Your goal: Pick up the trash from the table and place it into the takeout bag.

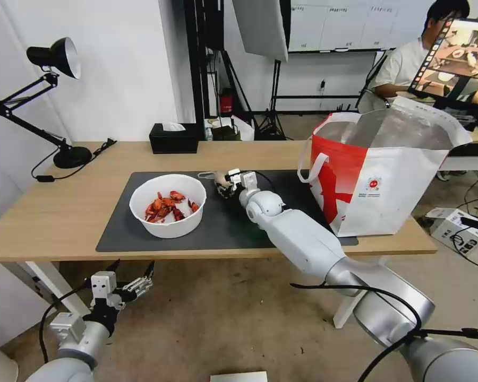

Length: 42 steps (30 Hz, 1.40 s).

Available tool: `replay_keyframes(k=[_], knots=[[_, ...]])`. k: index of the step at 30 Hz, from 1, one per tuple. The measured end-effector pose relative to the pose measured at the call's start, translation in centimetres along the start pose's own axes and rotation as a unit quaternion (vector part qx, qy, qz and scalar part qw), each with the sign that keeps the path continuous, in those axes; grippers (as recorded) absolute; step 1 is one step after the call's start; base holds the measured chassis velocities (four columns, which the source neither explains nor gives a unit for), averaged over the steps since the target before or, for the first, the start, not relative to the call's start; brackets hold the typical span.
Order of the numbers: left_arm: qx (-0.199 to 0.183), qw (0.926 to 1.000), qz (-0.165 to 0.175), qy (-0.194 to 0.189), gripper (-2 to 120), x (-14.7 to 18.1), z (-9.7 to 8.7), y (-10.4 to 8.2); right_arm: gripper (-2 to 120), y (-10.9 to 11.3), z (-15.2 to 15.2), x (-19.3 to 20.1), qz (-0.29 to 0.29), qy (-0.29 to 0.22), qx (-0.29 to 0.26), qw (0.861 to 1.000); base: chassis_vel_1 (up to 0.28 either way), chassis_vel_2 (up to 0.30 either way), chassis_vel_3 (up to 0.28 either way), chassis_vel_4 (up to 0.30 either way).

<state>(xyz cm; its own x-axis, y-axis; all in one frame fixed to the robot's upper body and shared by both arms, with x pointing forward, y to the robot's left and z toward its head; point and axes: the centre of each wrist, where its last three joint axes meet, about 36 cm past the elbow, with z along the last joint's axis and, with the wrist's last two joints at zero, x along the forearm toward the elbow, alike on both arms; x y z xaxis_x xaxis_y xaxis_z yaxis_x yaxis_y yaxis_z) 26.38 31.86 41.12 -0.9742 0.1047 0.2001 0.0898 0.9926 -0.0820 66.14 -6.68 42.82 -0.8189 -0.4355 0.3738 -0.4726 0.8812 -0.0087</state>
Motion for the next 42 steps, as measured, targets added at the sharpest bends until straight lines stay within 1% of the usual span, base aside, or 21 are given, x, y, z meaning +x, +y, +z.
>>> replay_keyframes(k=[2,9,12,13,14,15,16,17,18,19,21,24,25,28,29,31,33,35,37,38,42], knots=[[-0.001,1.0000,0.002,0.000,100,-0.1,0.0,-0.1,22,-0.2,0.0,0.9,0.001,-0.003,-0.004,1.000,0.000,0.000,0.000,0.000],[-0.002,1.0000,0.007,-0.003,100,-0.2,-0.2,-0.2,8,-0.9,0.0,2.8,0.007,-0.020,-0.010,1.000,0.000,0.000,0.000,0.000],[-0.002,1.0000,0.008,-0.005,100,-0.2,-0.4,-0.4,8,-1.3,-0.1,4.6,0.019,-0.067,-0.012,0.998,0.000,0.000,0.000,0.000],[-0.002,1.0000,0.008,-0.005,100,-0.2,-0.4,-0.4,8,-1.3,-0.1,4.6,0.019,-0.067,-0.012,0.998,0.000,0.000,0.000,0.000],[-0.002,1.0000,0.008,-0.005,100,-0.1,-0.4,-0.4,8,-1.3,-0.4,5.8,0.029,-0.099,-0.004,0.995,0.000,0.000,0.000,0.000],[-0.002,1.0000,0.007,-0.004,100,0.1,-0.3,-0.4,8,-1.3,-0.5,7.1,0.047,-0.133,0.011,0.990,0.000,0.000,0.000,0.000],[-0.001,1.0000,0.005,-0.003,100,0.2,-0.1,-0.4,8,-1.2,-0.2,8.8,0.088,-0.200,0.048,0.975,0.000,0.000,0.000,0.000],[-0.001,1.0000,0.005,-0.003,100,0.2,-0.1,-0.4,8,-1.2,-0.2,8.8,0.088,-0.200,0.048,0.975,0.000,0.000,0.000,0.000],[0.000,1.0000,0.006,-0.003,100,0.3,-0.1,-0.6,8,-1.2,-0.4,10.3,0.120,-0.253,0.072,0.957,0.000,0.000,0.000,0.000],[0.000,1.0000,0.006,-0.004,100,0.3,-0.1,-0.7,8,-1.0,-0.5,11.5,0.140,-0.276,0.076,0.948,0.000,0.000,0.000,0.000],[-0.001,1.0000,0.007,-0.004,100,0.4,-0.1,-0.7,8,-0.8,-0.4,12.3,0.154,-0.287,0.074,0.943,0.000,0.000,0.000,0.000],[-0.005,1.0000,0.006,-0.006,100,0.7,-0.5,-0.8,7,-0.7,-1.1,15.7,0.209,-0.321,0.073,0.921,0.000,0.000,0.000,0.000],[-0.005,1.0000,0.006,-0.006,100,0.7,-0.5,-0.8,7,-0.7,-1.1,15.7,0.209,-0.321,0.073,0.921,0.000,0.000,0.000,0.000],[-0.007,0.9999,0.005,-0.006,100,0.9,-0.5,-1.1,7,-1.6,-2.5,18.7,0.278,-0.324,0.091,0.899,0.000,0.000,0.000,0.000],[-0.007,0.9999,0.005,-0.006,100,0.9,-0.5,-1.1,7,-1.6,-2.5,18.7,0.278,-0.324,0.091,0.899,0.000,0.000,0.000,0.000],[-0.007,0.9999,0.006,-0.006,100,1.0,-0.4,-1.3,7,-3.0,-3.6,20.5,0.327,-0.317,0.107,0.884,0.000,0.000,0.000,0.000],[-0.007,0.9999,0.006,-0.005,100,1.1,-0.4,-1.4,7,-3.5,-4.0,21.1,0.342,-0.313,0.111,0.879,0.000,0.000,0.000,0.000],[-0.007,0.9999,0.007,-0.005,100,1.1,-0.3,-1.6,7,-5.1,-4.8,22.2,0.371,-0.302,0.113,0.871,0.000,0.000,0.000,0.000],[-0.006,0.9999,0.009,-0.004,100,1.1,-0.3,-1.7,7,-6.4,-5.3,22.9,0.385,-0.289,0.113,0.869,0.000,0.000,0.000,0.000],[-0.006,0.9999,0.009,-0.004,100,1.1,-0.3,-1.7,7,-6.4,-5.3,22.9,0.385,-0.289,0.113,0.869,0.000,0.000,0.000,0.000],[-0.007,0.9999,0.010,-0.004,100,1.1,-0.4,-1.8,7,-7.6,-5.4,23.4,0.389,-0.262,0.104,0.877,0.000,0.000,0.000,0.000]])
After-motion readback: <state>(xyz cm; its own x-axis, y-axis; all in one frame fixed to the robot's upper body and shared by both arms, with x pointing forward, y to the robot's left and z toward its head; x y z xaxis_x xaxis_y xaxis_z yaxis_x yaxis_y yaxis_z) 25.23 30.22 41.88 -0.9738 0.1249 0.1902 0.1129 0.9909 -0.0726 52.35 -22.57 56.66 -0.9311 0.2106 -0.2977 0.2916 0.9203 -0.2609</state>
